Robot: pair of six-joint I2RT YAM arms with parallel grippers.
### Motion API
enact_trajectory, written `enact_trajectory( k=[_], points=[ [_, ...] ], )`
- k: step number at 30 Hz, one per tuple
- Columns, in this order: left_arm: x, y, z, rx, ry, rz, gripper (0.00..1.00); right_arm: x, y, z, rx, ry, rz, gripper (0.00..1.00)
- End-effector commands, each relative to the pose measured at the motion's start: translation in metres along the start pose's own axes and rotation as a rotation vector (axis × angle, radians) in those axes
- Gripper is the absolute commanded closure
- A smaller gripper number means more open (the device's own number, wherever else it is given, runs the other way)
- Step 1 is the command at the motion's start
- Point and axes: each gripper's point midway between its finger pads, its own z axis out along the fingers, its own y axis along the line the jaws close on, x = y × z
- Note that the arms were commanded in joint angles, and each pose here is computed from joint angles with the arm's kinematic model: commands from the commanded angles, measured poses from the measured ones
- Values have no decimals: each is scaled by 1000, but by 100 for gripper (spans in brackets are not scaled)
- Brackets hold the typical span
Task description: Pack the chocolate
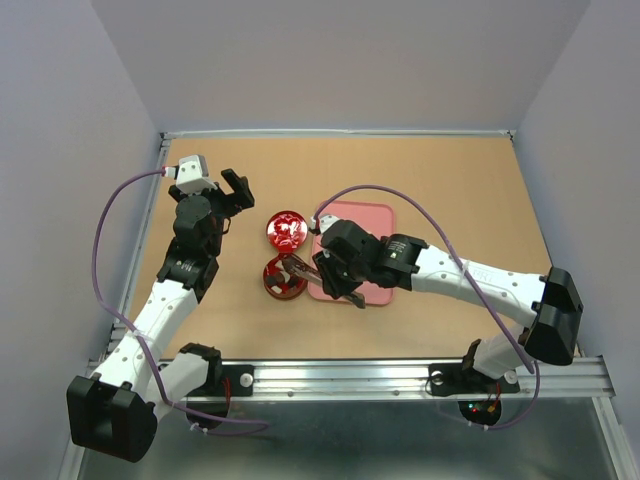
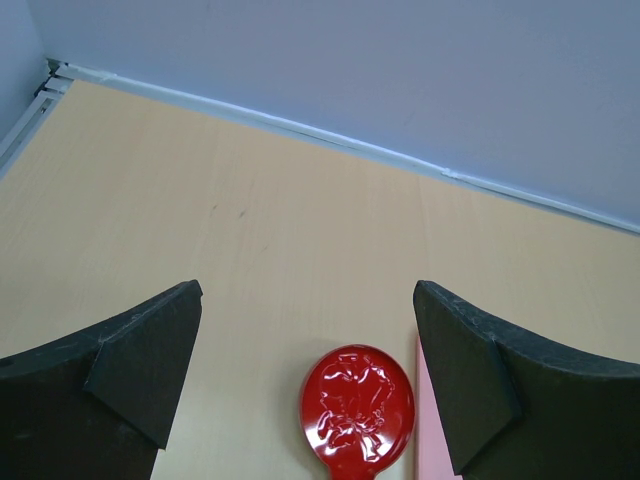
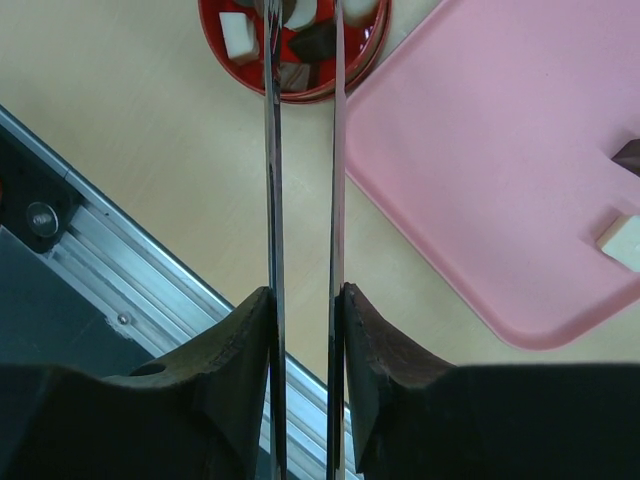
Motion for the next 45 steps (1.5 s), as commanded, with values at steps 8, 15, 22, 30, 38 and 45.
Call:
enact_trajectory(
  k=[8,15,22,30,38,45],
  points=[
    [-35,-12,-1,26,-85,-35,1,-14,4,3,12,-47,-19,54],
    [-36,-13,-1,28,-87,-34,1,-20,3,-2,17,-71,-22,53],
    [-34,-12,0,25,-84,-33,1,-43,-9,-32,72,-194,15,53],
    [-34,-13,-1,27,-83,-34,1,-7,-49,-43,232,-171,147,53],
    [-36,-14,-2,35,-88,-38,1,55,-84,-55,387,-44,298,53],
    [-36,-14,-4,39,-88,-41,1,72,-96,-75,440,-17,344,53]
  ],
)
